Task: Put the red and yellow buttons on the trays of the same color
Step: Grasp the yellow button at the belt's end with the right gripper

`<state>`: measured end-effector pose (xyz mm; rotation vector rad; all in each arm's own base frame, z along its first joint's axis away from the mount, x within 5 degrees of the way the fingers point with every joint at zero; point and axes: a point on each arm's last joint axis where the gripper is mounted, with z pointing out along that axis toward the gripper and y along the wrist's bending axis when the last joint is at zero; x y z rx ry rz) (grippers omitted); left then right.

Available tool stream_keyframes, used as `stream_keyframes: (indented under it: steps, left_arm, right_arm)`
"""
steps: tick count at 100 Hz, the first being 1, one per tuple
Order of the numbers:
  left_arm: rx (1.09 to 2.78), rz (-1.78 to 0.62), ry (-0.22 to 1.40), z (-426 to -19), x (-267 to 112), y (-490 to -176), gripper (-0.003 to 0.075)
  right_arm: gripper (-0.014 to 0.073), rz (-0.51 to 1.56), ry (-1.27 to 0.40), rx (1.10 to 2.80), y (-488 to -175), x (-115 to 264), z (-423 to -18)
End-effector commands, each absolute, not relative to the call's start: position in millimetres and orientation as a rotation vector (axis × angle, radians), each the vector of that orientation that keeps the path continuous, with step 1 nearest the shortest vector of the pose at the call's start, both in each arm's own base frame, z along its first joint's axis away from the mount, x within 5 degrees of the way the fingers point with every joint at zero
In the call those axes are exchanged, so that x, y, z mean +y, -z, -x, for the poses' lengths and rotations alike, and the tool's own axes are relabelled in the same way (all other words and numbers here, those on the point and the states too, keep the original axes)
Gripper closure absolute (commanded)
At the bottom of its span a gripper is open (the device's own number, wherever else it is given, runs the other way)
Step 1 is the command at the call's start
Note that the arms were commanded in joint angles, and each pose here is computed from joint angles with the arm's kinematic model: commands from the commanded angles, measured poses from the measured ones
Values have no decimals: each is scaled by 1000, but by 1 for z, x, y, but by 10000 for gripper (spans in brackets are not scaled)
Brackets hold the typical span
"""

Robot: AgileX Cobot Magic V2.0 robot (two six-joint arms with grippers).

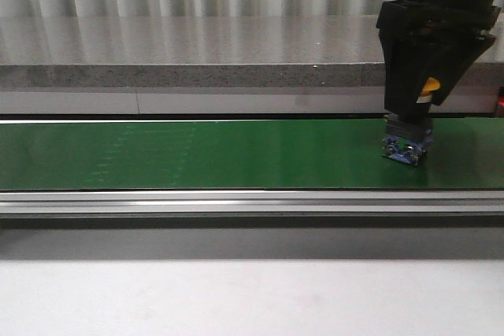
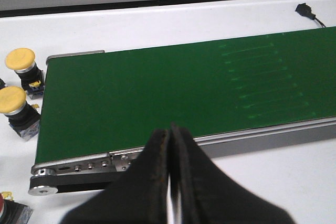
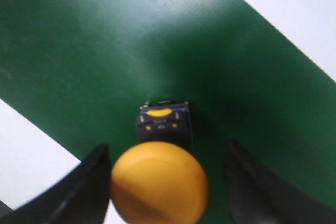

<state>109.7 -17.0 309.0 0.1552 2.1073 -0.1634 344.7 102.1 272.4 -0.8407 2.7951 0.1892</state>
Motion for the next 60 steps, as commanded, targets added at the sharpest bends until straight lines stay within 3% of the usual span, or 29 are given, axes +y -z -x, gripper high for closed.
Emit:
stream_keyframes:
  steps: [1, 9, 35, 60]
  left_arm:
    - [2009, -140, 169, -113, -18, -324, 740]
    - [2009, -140, 169, -113, -18, -324, 740]
    - [2009, -140, 169, -113, -18, -324, 740]
    - [2009, -140, 169, -113, -18, -324, 740]
  right_arm:
    - [304, 835, -200, 2712, -297, 103, -342]
    - [387, 832, -199, 2709, -297, 103, -342]
    - [389, 728, -202, 2710, -313, 91, -335]
    - [389, 487, -162, 2754, -334, 34, -326]
